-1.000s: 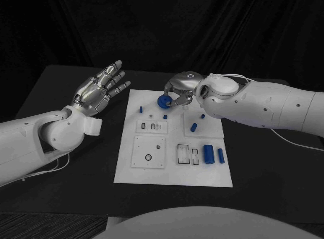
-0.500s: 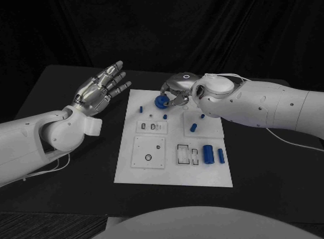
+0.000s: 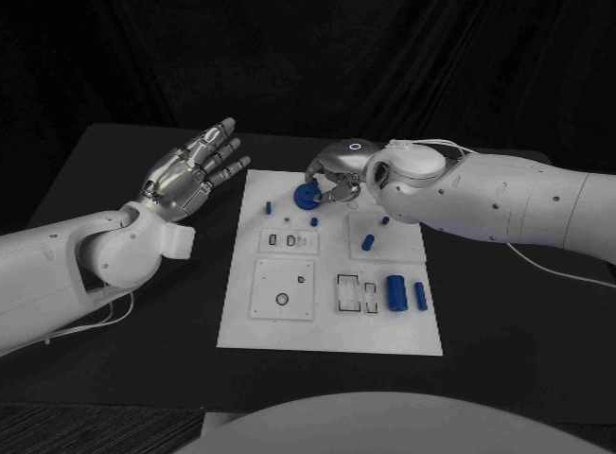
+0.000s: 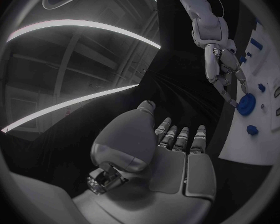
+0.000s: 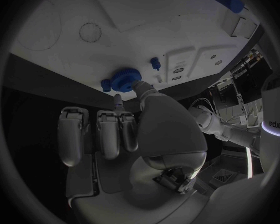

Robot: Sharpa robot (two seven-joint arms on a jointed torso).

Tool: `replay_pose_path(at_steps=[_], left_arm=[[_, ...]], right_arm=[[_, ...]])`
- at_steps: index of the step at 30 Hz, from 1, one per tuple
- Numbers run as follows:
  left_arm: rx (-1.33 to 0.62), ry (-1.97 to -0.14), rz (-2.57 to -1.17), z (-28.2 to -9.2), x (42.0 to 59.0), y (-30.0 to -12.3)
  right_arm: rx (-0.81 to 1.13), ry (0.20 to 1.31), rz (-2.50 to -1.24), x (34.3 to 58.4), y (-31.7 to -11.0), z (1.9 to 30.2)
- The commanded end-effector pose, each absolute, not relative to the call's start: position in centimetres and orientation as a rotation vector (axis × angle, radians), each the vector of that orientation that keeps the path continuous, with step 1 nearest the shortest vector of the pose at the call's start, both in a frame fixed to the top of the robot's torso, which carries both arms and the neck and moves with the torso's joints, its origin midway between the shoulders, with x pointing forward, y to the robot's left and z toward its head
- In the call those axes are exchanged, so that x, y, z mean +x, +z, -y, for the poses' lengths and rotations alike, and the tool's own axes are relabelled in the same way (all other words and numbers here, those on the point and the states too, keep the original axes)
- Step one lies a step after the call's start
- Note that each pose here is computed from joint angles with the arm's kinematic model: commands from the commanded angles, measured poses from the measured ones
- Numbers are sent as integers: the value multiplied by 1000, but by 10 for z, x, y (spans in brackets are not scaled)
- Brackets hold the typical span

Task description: Assemble the parts on the task board

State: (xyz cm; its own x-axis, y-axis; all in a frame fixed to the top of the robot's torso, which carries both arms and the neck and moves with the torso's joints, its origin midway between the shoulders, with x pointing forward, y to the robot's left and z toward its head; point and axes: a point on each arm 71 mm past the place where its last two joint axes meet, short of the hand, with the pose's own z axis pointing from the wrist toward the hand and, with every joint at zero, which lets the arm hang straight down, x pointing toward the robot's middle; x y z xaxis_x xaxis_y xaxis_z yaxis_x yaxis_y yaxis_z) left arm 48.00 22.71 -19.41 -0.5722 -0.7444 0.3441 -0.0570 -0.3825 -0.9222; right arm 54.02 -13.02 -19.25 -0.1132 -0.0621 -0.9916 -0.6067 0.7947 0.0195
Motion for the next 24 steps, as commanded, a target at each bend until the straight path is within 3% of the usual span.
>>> replay_pose_path(at_steps=[1,24], left_arm=[[-1086,-2026,-1379,-225,479,-194],[-1089,-2023,-1381,-225,479,-195]], right_arm=[[-540,491,-1653,541,-193,131],[-563,474,-1717,541,-198,135]])
